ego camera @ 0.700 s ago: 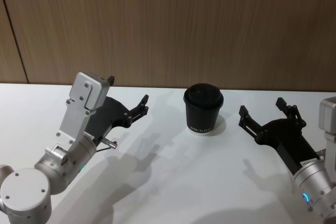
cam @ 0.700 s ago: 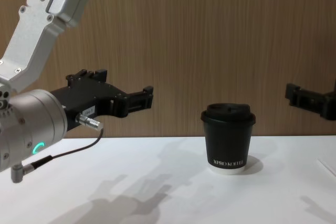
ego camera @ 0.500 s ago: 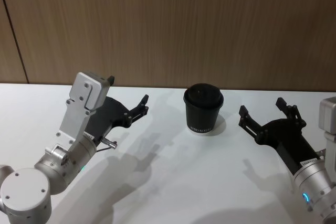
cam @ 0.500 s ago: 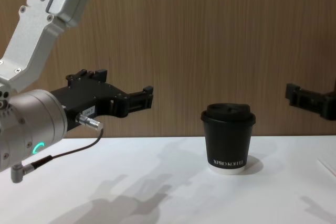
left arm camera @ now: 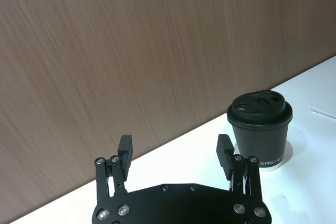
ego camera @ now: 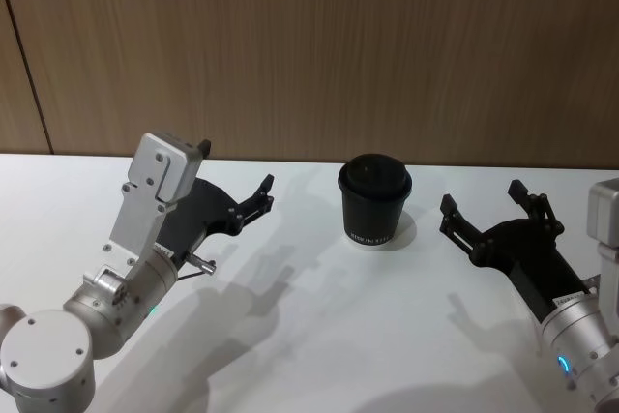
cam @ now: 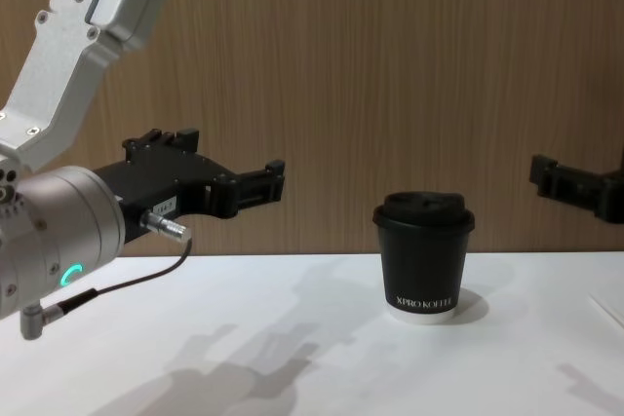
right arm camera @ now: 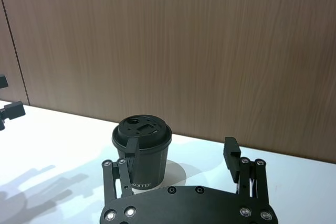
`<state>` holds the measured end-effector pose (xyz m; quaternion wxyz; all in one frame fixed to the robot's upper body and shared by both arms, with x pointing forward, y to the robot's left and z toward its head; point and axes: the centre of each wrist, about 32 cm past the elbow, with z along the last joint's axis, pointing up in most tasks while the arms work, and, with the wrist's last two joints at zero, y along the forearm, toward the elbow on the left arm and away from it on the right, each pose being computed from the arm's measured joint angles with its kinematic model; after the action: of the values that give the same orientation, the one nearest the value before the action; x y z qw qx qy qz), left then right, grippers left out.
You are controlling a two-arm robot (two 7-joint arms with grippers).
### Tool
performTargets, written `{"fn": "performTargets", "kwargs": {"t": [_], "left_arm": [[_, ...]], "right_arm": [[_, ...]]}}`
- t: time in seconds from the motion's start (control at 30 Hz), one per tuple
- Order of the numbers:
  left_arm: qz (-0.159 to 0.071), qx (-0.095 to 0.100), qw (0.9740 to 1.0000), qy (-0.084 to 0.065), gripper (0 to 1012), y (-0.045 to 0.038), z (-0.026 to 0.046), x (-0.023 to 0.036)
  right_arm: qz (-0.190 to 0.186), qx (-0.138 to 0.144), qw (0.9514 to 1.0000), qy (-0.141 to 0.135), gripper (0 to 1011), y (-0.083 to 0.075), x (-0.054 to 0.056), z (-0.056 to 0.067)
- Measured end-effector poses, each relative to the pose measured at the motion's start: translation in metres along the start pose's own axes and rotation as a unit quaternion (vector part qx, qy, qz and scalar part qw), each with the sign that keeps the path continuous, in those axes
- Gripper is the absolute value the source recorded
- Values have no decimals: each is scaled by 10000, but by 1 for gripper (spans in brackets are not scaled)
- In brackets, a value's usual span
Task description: Pick up the straw with one hand, pass it to the other hand, and insert it into the cup.
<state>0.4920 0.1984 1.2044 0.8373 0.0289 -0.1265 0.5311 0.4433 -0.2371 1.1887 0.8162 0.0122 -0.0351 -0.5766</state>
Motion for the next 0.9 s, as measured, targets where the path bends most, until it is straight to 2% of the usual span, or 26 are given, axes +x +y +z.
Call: {"fn": "performTargets", "kwargs": {"t": [0.9], "left_arm": [[0, 0, 10000, 0, 1003, 0, 0, 0]], "right_arm": [[0, 0, 10000, 0, 1001, 0, 0, 0]]}}
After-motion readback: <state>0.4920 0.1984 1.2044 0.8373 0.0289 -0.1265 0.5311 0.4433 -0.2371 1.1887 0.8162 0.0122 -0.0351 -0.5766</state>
